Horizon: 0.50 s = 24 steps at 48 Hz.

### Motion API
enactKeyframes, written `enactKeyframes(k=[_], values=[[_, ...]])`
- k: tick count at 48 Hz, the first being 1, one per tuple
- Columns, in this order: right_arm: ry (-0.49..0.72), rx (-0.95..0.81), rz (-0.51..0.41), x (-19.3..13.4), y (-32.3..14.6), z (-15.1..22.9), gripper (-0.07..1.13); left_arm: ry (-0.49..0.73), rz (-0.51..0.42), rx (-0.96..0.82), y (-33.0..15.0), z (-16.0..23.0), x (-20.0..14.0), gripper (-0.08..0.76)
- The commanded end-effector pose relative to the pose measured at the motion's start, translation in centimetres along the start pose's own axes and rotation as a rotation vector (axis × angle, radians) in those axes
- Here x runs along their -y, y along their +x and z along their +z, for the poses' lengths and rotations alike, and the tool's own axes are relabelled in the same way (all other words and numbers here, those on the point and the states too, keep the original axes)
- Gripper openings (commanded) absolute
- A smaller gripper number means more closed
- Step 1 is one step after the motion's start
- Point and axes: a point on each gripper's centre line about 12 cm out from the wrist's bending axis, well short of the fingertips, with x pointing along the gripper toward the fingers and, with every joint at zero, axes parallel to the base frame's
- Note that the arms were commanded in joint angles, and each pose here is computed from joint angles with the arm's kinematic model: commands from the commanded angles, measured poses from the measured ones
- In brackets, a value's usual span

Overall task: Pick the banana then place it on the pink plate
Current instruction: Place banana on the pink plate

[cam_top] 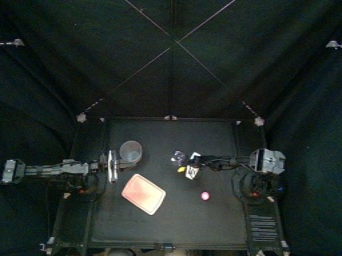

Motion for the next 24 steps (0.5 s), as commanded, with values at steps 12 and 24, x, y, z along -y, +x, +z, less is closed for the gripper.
enactKeyframes(k=[12, 24], values=[[-0.057, 0.224, 0.072, -4.0, -3.5, 5.0, 0.47, -0.001, 0.003, 0.031, 0.3, 0.9, 0.0, -0.01], [-0.109, 0.508, 0.18, -9.8, -5.5, 9.5, 0.47, 0.001, 0.002, 0.04, 0.3, 1.1, 0.0, -0.01]])
